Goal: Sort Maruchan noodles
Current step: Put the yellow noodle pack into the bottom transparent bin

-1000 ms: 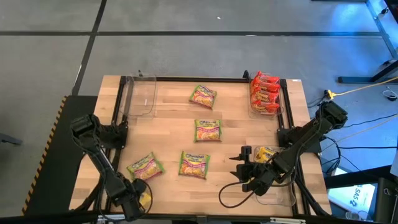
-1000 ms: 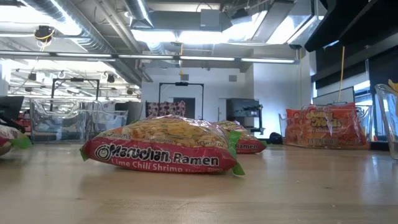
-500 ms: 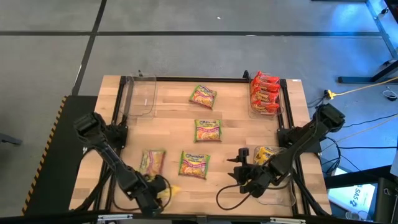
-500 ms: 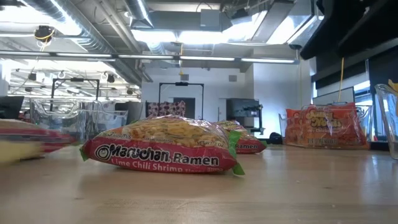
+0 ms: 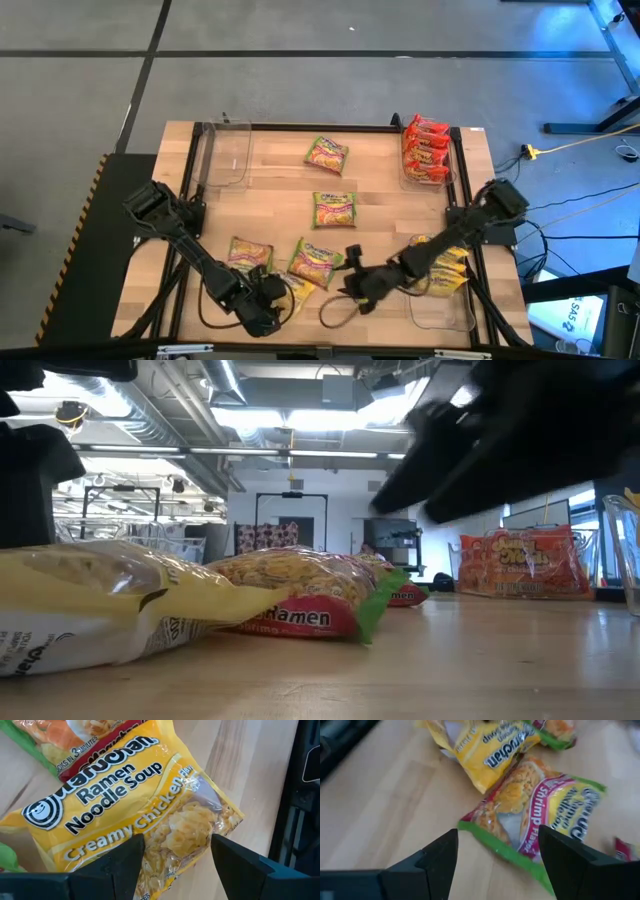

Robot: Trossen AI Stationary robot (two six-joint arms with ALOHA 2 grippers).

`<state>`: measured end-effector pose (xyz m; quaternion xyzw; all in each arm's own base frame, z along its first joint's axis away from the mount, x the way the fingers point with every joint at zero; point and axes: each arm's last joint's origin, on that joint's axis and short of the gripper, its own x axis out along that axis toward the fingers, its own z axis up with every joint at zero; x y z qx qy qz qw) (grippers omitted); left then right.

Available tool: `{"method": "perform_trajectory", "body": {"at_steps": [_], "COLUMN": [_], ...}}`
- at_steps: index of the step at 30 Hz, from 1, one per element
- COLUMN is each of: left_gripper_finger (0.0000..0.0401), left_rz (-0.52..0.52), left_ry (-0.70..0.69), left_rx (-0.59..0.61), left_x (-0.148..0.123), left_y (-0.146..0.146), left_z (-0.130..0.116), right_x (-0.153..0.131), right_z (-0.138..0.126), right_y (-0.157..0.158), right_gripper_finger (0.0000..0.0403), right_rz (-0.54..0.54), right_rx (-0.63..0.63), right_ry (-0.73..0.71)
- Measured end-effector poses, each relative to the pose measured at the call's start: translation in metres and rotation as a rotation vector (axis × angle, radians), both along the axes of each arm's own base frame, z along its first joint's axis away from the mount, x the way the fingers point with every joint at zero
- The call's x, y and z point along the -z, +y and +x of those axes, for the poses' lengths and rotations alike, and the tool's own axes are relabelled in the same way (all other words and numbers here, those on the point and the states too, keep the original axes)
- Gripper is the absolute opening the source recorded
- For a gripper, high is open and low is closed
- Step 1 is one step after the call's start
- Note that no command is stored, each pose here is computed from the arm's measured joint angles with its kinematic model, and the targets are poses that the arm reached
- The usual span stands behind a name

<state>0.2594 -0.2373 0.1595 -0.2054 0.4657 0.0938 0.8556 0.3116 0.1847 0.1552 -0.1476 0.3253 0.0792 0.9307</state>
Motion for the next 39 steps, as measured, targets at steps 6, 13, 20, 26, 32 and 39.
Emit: {"method": "perform_trajectory", "body": {"at_steps": [6,13,20,26,32,39], "left_gripper_finger": [0.0229,0.0229,0.0229,0.0229,0.0229,0.0229], "left_rz": [0.028,0.07,0.102,0.101,0.132,0.043], "left_ry": [-0.014,-0.035,-0.04,-0.059,-0.062,-0.057], "left_rx": [0.017,0.032,0.031,0.108,0.172,0.113], "left_x": [0.0,0.0,0.01,0.011,0.01,-0.002], "left_y": [-0.001,0.0,-0.004,-0.015,-0.025,-0.031], "left_z": [-0.001,0.001,0.003,-0.003,-0.018,-0.031], "right_x": [0.02,0.024,0.003,-0.026,-0.026,-0.007], "right_z": [0.025,0.038,0.032,0.022,0.03,0.046], "right_y": [-0.028,-0.062,-0.086,-0.071,-0.055,-0.045], "right_gripper_finger": [0.0246,0.0246,0.0246,0.0246,0.0246,0.0291], "right_rz": [0.05,-0.095,-0.245,0.187,0.524,0.741], "right_rx": [-0.02,0.141,0.335,0.224,0.1,0.124], "right_ry": [0.03,0.004,-0.004,0.014,0.032,-0.011]}}
